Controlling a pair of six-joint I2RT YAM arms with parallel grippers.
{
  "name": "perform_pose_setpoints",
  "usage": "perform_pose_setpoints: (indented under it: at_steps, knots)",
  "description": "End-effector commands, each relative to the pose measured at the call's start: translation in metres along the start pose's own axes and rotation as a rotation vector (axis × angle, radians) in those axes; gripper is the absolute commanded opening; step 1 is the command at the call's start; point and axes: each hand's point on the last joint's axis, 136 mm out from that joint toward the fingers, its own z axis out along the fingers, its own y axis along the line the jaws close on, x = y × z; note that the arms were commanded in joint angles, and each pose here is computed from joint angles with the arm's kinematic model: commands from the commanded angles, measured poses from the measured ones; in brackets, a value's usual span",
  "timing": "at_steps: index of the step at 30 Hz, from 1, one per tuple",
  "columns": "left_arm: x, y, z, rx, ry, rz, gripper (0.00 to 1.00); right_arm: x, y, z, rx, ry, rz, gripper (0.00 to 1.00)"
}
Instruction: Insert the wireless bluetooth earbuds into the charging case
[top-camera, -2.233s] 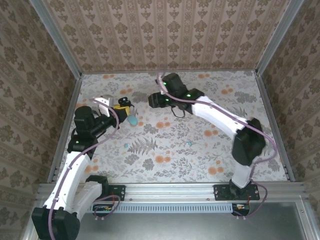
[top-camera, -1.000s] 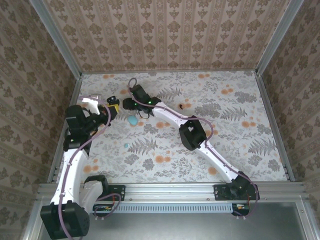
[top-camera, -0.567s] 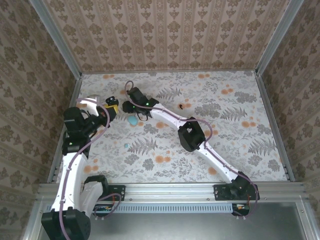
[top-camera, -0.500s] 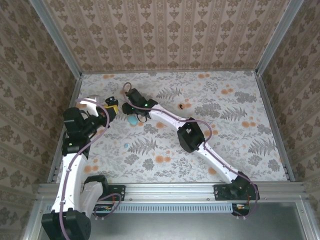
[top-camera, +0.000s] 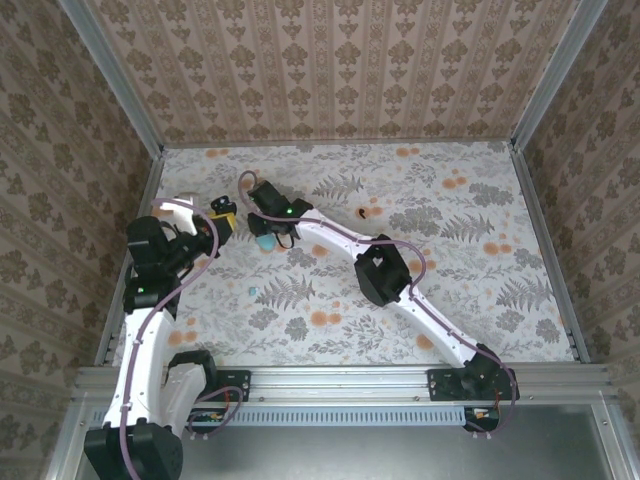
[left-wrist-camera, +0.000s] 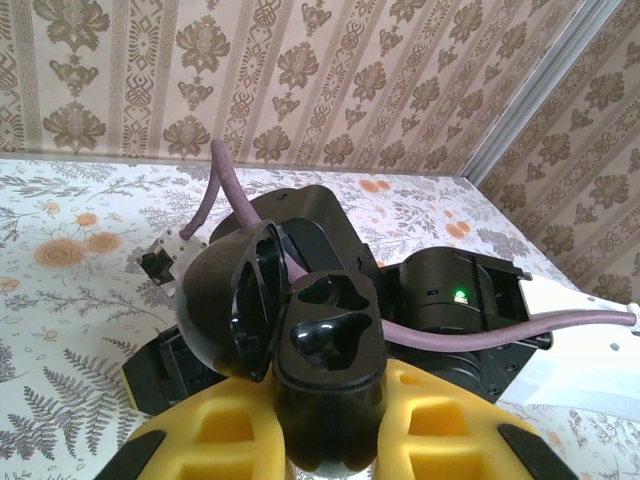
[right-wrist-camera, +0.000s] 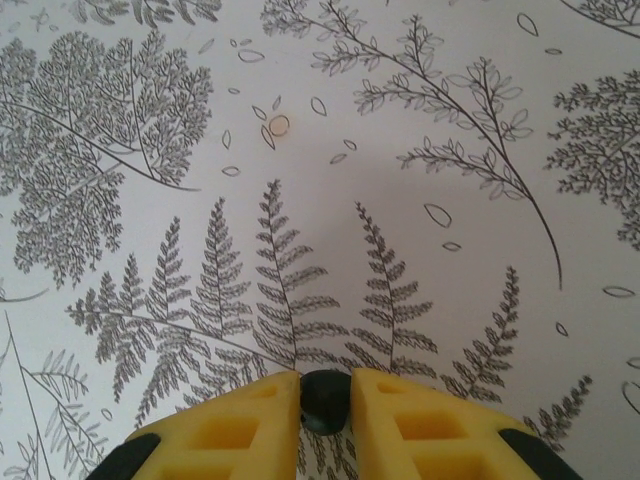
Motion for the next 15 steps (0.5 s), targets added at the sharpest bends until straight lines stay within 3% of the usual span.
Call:
perform_pose_setpoints:
  at_steps: [1, 15]
  knots:
    - [0.002, -0.004, -0.003, 0.018, -0.004, -0.012, 0.0, 0.012, -0.027, -0.012, 0.093, 0.08, -0.01, 0.22]
    - [0.007, -0.011, 0.011, 0.118, 0.024, -0.046, 0.0, 0.032, -0.11, -0.052, 0.251, 0.169, 0.152, 0.21]
